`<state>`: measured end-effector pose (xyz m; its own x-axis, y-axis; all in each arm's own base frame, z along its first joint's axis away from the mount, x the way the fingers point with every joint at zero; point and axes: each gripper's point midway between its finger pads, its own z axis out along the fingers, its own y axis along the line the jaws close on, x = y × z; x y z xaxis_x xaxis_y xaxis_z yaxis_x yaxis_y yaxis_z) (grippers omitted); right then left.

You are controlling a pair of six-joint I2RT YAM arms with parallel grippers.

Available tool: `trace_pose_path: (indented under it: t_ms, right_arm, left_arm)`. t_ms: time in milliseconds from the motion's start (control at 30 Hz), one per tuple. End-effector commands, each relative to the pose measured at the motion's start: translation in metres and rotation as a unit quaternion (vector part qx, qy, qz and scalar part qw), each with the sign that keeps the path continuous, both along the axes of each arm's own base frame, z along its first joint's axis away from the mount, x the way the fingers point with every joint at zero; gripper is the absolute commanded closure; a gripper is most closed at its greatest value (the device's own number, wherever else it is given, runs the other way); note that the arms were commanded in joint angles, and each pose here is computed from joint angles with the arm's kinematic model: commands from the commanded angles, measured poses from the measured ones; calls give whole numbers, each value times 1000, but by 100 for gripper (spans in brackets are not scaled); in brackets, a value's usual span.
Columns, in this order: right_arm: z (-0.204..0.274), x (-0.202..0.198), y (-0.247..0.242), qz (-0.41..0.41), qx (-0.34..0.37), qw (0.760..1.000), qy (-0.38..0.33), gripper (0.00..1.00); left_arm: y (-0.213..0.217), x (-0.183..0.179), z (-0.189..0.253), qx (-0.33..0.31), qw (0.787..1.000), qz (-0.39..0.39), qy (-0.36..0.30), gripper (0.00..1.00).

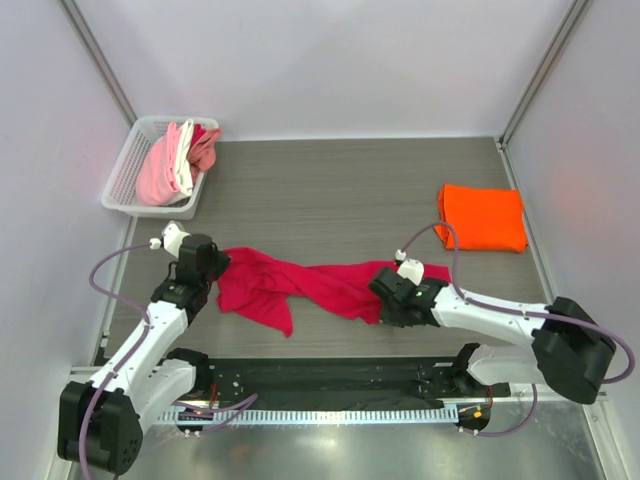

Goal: Fold and stack the t-shirts
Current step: Flatten the tshirt out

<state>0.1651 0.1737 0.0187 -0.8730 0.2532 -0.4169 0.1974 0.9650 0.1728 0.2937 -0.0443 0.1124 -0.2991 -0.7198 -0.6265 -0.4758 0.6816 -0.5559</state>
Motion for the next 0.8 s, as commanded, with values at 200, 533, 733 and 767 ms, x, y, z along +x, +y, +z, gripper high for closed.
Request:
trace_pose_path:
  t_ms: [200, 533, 733, 767]
  right_arm:
    - [8, -63, -29, 37, 1, 995, 95, 99]
    - [28, -57, -18, 54, -3, 996, 70, 53]
    - [30, -54, -5, 64, 16, 996, 66, 52]
    - [29, -55, -4, 66, 16, 995, 69, 51]
  left_arm:
    - [-1, 5, 17, -4, 1000, 1, -29, 100]
    - [-2, 6, 15, -1, 1000, -2, -24, 100]
    - [-2, 6, 15, -2, 1000, -2, -24, 100]
    - [-2, 6, 15, -1, 1000, -4, -23, 100]
